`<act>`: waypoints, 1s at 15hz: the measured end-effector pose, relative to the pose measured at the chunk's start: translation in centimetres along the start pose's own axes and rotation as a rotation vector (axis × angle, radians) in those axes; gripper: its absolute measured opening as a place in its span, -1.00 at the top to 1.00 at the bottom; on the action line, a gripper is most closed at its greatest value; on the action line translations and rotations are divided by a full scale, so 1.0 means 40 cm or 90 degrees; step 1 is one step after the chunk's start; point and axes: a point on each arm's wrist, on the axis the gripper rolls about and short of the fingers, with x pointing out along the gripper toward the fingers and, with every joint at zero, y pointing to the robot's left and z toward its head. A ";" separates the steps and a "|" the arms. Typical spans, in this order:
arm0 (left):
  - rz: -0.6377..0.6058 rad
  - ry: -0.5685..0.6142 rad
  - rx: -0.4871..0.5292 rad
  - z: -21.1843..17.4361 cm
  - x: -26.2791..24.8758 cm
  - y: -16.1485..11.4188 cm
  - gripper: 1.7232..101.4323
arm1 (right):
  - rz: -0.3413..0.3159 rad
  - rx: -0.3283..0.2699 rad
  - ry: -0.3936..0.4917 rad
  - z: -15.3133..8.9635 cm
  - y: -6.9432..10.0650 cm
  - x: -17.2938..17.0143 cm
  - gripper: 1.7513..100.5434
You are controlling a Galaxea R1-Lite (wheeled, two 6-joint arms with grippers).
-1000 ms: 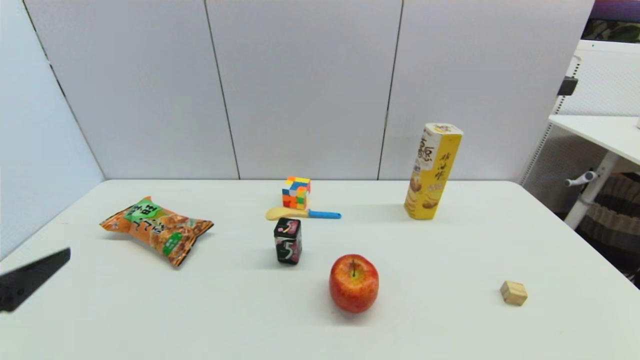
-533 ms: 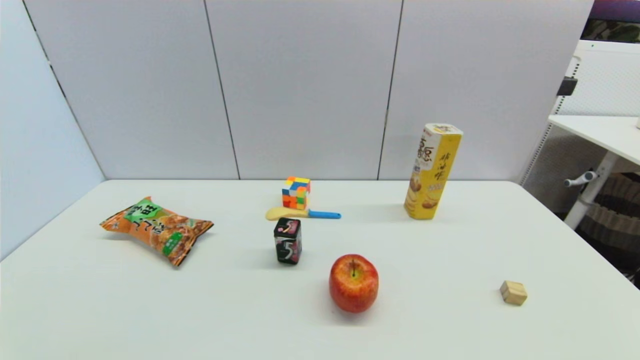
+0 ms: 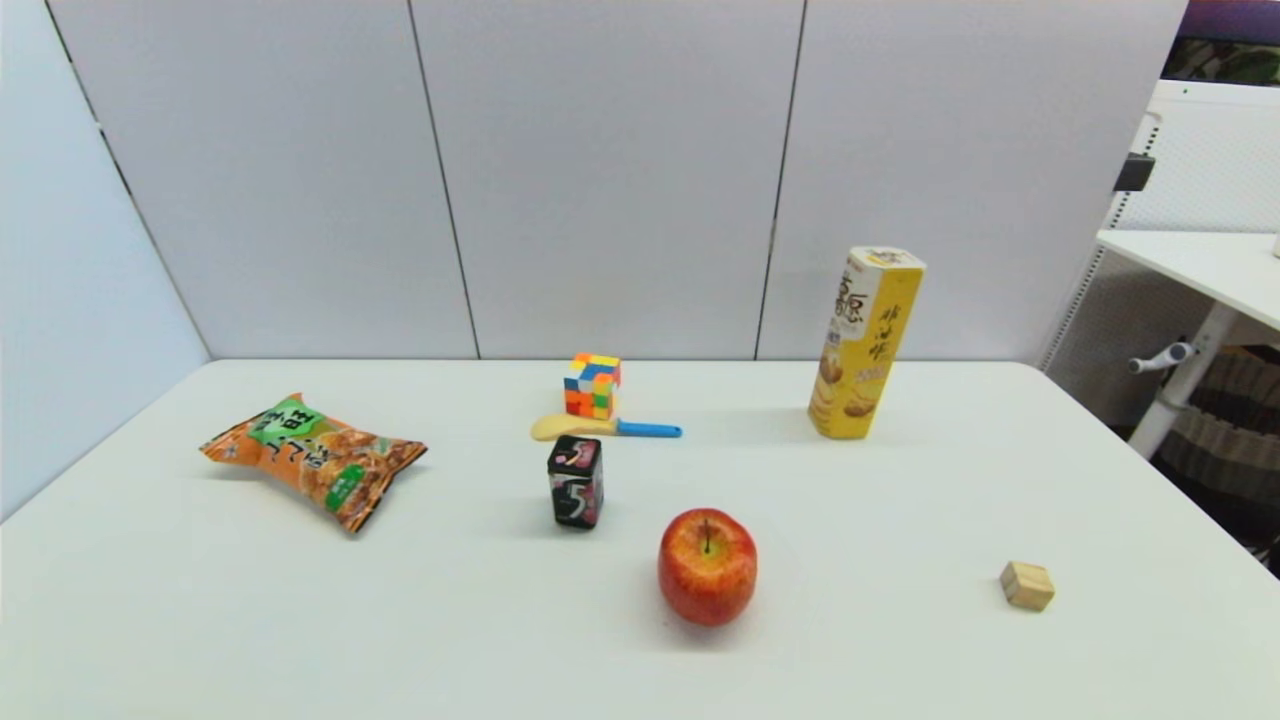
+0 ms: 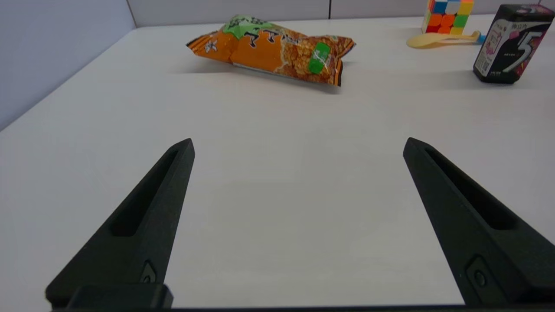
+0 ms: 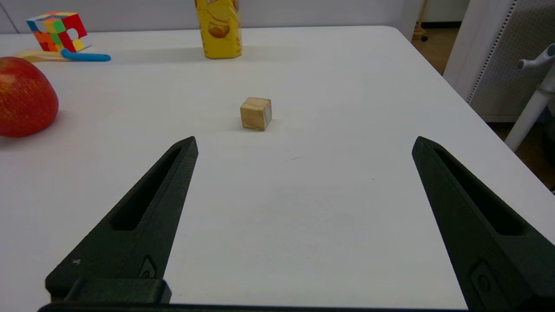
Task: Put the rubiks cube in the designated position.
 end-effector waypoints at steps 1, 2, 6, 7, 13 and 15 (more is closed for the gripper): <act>0.000 -0.004 0.000 -0.002 0.000 0.000 -0.92 | 0.000 0.000 0.000 0.000 0.000 0.000 -0.95; 0.001 -0.004 -0.007 -0.003 0.000 0.000 -0.92 | 0.000 0.000 0.000 0.000 0.000 0.000 -0.95; 0.004 -0.004 -0.040 -0.004 0.000 0.000 -0.93 | 0.000 0.000 0.000 0.000 0.000 0.000 -0.95; 0.005 -0.004 -0.040 -0.004 0.000 0.000 -0.93 | 0.000 0.000 0.000 0.000 0.000 0.000 -0.95; 0.005 -0.004 -0.041 -0.005 0.001 0.000 -0.93 | 0.000 0.000 0.000 0.000 0.000 0.000 -0.95; 0.006 -0.004 -0.041 -0.005 0.001 0.000 -0.93 | 0.000 0.000 0.000 0.000 0.000 0.000 -0.95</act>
